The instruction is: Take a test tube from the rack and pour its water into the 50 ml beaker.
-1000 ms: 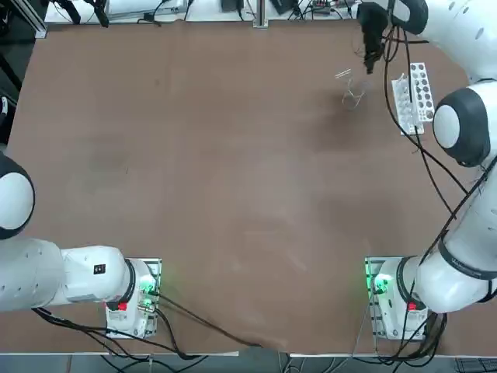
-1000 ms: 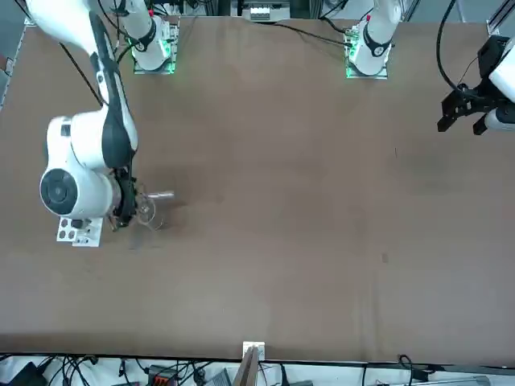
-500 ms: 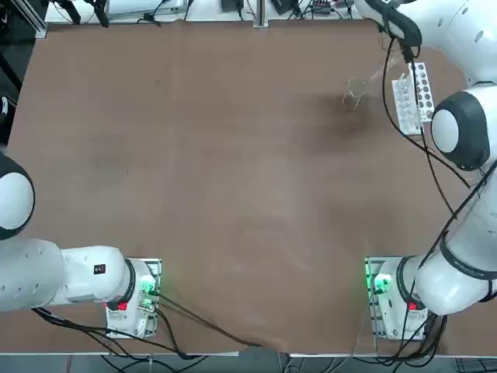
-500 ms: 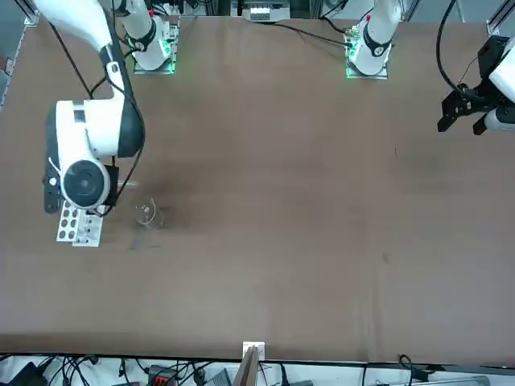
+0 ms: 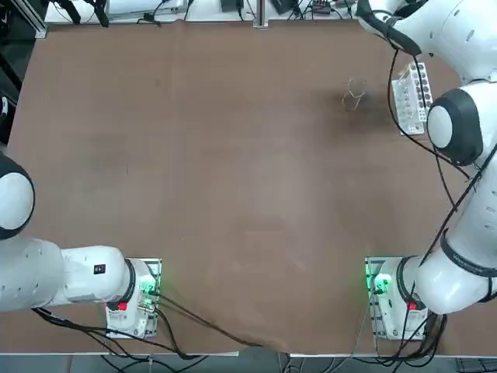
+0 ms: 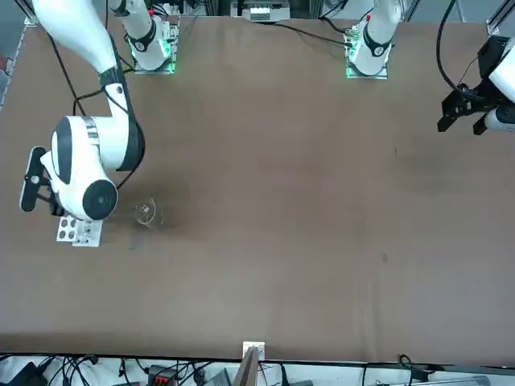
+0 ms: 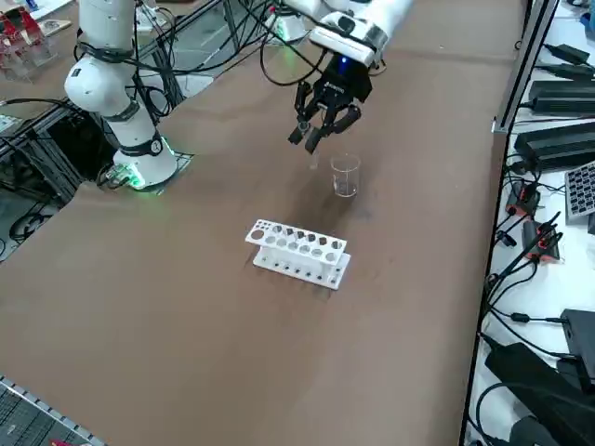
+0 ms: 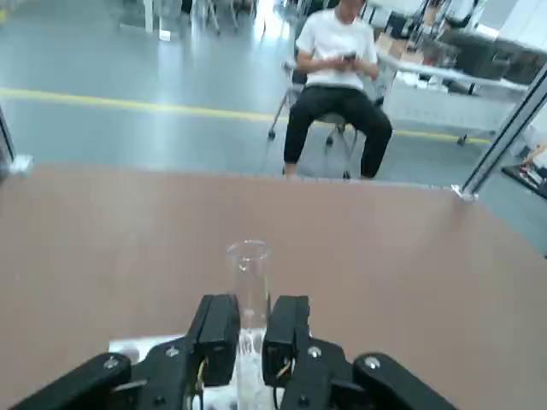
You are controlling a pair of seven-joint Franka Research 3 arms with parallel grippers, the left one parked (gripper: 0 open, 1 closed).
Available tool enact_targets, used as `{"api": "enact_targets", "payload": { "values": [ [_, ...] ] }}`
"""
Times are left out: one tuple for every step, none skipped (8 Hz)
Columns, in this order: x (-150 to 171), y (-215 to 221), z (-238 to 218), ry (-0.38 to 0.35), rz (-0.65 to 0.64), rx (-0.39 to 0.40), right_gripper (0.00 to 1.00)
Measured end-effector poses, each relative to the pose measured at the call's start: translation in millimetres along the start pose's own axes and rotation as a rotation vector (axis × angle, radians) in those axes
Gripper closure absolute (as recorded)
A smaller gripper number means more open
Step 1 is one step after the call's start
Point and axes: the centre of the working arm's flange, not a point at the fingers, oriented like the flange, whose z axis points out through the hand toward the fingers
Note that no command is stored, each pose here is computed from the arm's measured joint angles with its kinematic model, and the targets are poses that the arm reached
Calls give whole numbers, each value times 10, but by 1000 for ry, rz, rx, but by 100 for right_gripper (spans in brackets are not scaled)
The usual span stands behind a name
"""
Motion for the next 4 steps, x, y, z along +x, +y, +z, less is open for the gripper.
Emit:
{"api": "enact_targets", "payload": {
  "values": [
    [-4, -75, 147, 57, 39, -4, 79],
    [-38, -134, 320, 111, 65, -13, 79],
    [-100, -180, 485, 158, 86, -21, 79],
    [-155, -222, 601, 192, 106, -23, 79]
  ]
}}
